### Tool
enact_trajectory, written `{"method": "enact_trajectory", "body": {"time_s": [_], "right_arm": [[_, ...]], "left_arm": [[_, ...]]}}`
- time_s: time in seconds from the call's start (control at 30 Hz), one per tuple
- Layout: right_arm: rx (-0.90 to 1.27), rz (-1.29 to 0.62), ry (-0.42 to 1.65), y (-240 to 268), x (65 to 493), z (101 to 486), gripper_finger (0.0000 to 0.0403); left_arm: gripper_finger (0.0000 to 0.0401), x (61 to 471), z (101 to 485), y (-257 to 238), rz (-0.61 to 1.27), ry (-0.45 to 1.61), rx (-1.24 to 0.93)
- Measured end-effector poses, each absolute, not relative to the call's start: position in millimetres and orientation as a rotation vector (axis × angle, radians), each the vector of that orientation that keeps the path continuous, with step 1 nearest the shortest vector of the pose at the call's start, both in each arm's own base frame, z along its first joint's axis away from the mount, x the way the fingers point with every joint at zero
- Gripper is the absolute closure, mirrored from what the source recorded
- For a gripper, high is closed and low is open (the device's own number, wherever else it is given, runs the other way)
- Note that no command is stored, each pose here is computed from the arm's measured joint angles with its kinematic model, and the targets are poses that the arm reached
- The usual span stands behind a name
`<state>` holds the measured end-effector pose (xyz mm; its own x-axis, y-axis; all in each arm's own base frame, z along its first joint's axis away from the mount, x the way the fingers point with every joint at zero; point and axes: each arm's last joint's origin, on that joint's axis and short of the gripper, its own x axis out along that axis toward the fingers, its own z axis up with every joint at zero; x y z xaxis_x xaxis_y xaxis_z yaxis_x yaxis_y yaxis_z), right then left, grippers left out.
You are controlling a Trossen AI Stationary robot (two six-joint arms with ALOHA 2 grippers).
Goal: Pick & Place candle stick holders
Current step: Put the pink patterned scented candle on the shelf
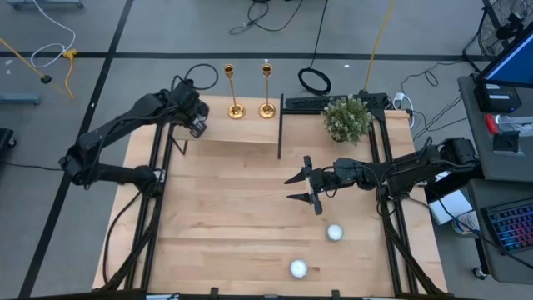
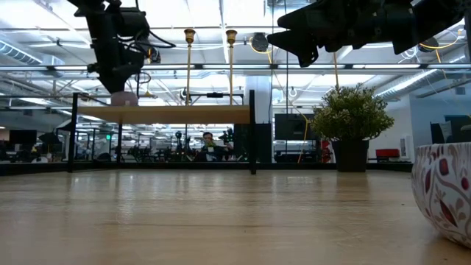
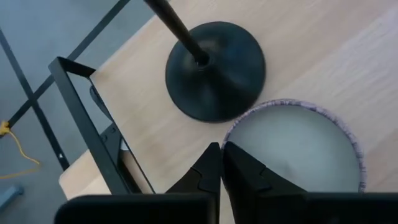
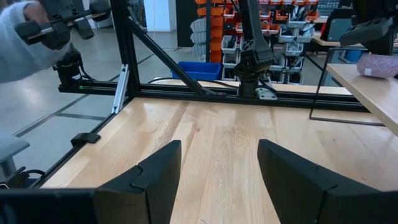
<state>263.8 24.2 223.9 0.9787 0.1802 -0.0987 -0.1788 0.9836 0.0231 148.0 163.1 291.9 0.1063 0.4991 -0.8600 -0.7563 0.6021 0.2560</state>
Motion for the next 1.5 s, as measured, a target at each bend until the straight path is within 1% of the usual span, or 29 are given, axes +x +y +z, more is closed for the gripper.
{"method": "enact_trajectory", "body": {"time_s": [0.13,0.7,0.8,1.03,1.17,1.3,1.5], "right_arm": [[0.014,0.181,0.101,24.2,263.8,223.9,0.0193],[0.012,0.181,0.101,24.3,263.8,223.9,0.0193],[0.012,0.181,0.100,24.3,263.8,223.9,0.0193],[0.012,0.181,0.100,24.3,263.8,223.9,0.0193],[0.012,0.181,0.100,24.3,263.8,223.9,0.0193],[0.012,0.181,0.101,24.2,263.8,223.8,0.0193],[0.012,0.181,0.100,24.3,263.8,223.9,0.0193]], "left_arm": [[0.0375,150.1,290.8,165.3,0.943,1.121,-0.273],[0.0366,151.1,290.9,165.7,0.925,1.122,-0.252],[0.0346,151.0,290.8,165.6,0.924,1.124,-0.251],[0.0276,151.0,290.8,165.6,0.923,1.124,-0.249],[0.0247,151.0,290.8,165.7,0.923,1.124,-0.250],[0.0232,151.0,291.5,165.6,0.928,1.115,-0.252],[0.0235,147.6,297.5,162.1,0.936,1.081,-0.243]]}}
